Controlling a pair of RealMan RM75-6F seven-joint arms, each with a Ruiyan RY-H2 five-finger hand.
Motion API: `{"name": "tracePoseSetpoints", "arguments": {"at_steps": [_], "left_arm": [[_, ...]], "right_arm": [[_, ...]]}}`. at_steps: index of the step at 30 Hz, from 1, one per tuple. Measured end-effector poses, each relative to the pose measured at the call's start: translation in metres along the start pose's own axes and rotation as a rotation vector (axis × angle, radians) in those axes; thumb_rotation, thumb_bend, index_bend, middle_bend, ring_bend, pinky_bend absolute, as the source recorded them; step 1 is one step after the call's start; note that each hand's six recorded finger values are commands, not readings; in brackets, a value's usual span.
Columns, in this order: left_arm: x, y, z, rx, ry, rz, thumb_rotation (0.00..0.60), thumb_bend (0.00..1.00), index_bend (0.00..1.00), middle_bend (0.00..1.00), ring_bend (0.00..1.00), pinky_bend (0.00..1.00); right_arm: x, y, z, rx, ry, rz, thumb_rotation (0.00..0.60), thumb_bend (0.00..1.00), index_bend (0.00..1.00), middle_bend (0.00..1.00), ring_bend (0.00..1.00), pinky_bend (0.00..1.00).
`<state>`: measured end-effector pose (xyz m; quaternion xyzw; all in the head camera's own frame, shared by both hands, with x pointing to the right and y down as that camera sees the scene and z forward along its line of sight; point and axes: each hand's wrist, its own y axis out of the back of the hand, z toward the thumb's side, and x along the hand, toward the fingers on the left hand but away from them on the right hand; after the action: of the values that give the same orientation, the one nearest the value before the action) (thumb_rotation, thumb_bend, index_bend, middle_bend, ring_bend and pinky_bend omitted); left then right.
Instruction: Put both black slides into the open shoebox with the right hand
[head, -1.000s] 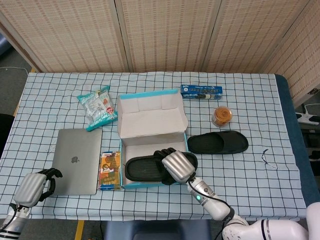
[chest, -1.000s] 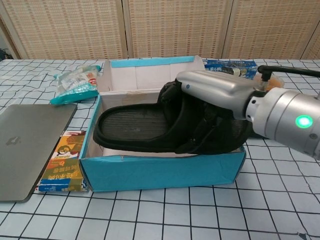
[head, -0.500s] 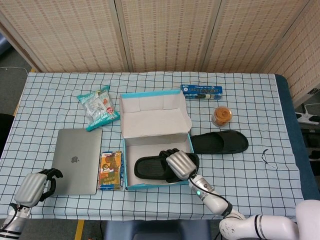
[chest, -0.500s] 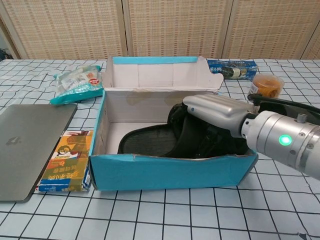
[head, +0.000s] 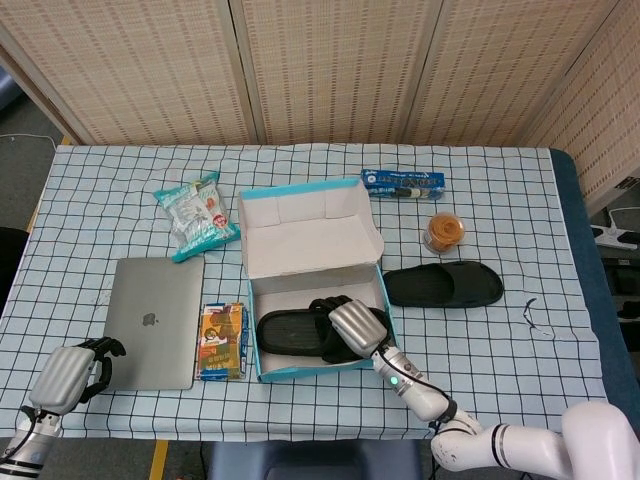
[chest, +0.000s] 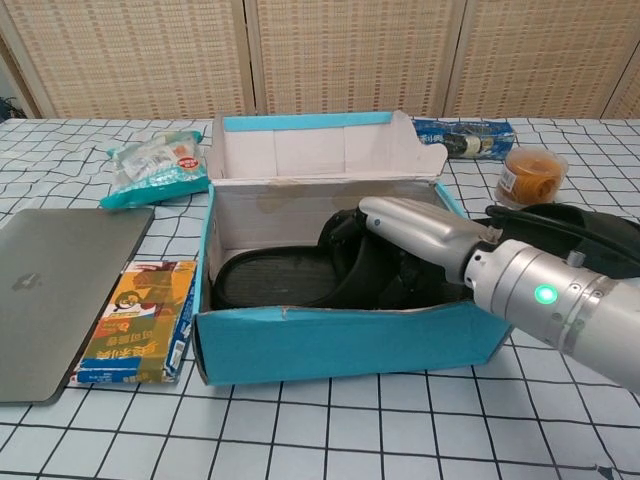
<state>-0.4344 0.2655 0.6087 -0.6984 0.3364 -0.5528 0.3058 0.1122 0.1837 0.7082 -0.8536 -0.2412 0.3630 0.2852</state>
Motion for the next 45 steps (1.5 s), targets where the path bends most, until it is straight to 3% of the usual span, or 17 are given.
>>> {"name": "tracePoseSetpoints", "arguments": {"at_steps": [4, 7, 10, 24, 34, 38, 45], "left_arm": [[0.0, 0.0, -0.001, -0.005, 0.004, 0.002, 0.6, 0.72, 0.44, 0.45, 0.48, 0.67], [0.0, -0.001, -0.001, 0.0, 0.001, -0.003, 0.6, 0.72, 0.44, 0.45, 0.48, 0.67], [0.0, -0.002, 0.0, 0.003, 0.002, -0.009, 0.6, 0.72, 0.44, 0.45, 0.48, 0.67], [0.0, -0.004, 0.001, 0.008, -0.001, -0.017, 0.6, 0.72, 0.44, 0.45, 0.48, 0.67], [0.0, -0.003, 0.002, 0.001, -0.001, -0.013, 0.6, 0.72, 0.44, 0.45, 0.48, 0.67], [0.0, -0.005, 0.002, 0.01, 0.0, -0.019, 0.6, 0.72, 0.44, 0.45, 0.48, 0.67], [0.001, -0.006, 0.002, 0.011, 0.002, -0.026, 0.6, 0.72, 0.44, 0.45, 0.48, 0.67]], "right_arm": [[0.002, -0.002, -0.001, -0.002, 0.006, 0.029, 0.6, 0.04, 0.21, 0.28, 0.08, 0.12], [0.004, 0.006, -0.002, -0.009, 0.007, 0.04, 0.6, 0.04, 0.08, 0.14, 0.0, 0.02], [0.005, 0.014, -0.002, -0.022, 0.006, 0.036, 0.6, 0.04, 0.01, 0.07, 0.0, 0.0], [0.018, 0.061, -0.015, -0.109, -0.049, -0.029, 0.6, 0.03, 0.0, 0.05, 0.0, 0.0], [0.067, 0.112, -0.069, 0.123, -0.23, -0.078, 0.6, 0.04, 0.04, 0.04, 0.0, 0.0], [0.093, 0.117, -0.101, 0.19, -0.313, -0.047, 0.6, 0.03, 0.05, 0.05, 0.0, 0.0], [0.111, 0.114, -0.147, 0.235, -0.41, 0.009, 0.6, 0.03, 0.07, 0.05, 0.0, 0.0]]}}
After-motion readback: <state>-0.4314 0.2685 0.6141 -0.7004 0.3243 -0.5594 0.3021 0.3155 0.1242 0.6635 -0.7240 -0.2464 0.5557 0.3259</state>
